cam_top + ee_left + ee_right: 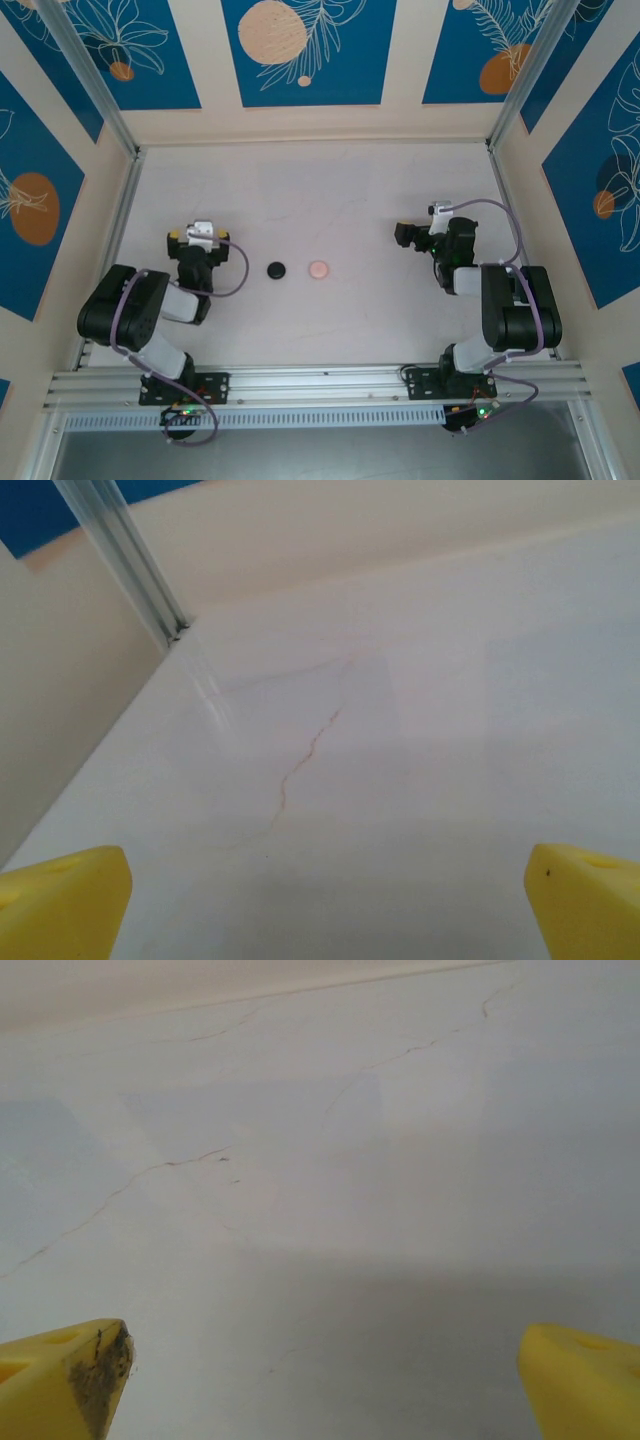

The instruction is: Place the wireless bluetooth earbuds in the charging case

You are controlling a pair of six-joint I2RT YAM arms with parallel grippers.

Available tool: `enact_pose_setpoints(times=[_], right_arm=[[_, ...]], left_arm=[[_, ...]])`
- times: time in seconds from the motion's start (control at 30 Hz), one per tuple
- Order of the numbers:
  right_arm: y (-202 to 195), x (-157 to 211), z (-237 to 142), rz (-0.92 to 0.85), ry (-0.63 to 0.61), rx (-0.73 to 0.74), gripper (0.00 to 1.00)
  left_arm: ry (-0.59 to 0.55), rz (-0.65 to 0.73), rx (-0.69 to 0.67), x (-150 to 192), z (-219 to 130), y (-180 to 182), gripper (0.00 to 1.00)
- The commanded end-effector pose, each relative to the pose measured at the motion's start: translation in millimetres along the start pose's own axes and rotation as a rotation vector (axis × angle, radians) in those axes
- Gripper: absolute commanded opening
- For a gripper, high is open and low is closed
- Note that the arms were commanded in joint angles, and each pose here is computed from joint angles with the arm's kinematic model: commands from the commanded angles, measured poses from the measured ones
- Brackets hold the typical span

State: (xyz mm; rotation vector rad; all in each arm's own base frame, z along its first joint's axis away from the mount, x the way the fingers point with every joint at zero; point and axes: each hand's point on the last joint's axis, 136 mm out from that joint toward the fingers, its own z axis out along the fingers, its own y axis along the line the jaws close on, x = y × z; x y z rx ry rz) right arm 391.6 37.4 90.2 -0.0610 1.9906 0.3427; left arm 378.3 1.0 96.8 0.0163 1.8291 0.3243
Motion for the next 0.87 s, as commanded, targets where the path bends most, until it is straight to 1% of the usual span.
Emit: enact_pose_setpoints(times=[0.0,0.07,0.1,0.17,0.47,0.83], right_arm=[[-2,-5,0,-0.041,-0.033,0.023,0.99],[-3,-5,0,-0.039,-0.034,0.022,0.99],[-3,-5,0,-0.039,-0.034,0.023,0.99],[-3,-5,0,-0.039,-0.034,0.022,0.99],[-3,-5,0,-0.037,-0.033,0.021,0.99],[-3,-6,0,-0.041,-0.038,0.021,0.99]], left_arm=[[0.025,-0.121,0.102,-4,14,-3,1.0],[0.047,-0.132,0.098,-1,12,0,1.0],[0.033,-0.129,0.1,-3,12,-1,1.0],[0.05,-0.121,0.114,-1,13,-4,1.0],[0.049,-0.098,0.166,-3,14,-13,1.0],[0.052,-0.093,0.182,-3,14,-16,1.0]])
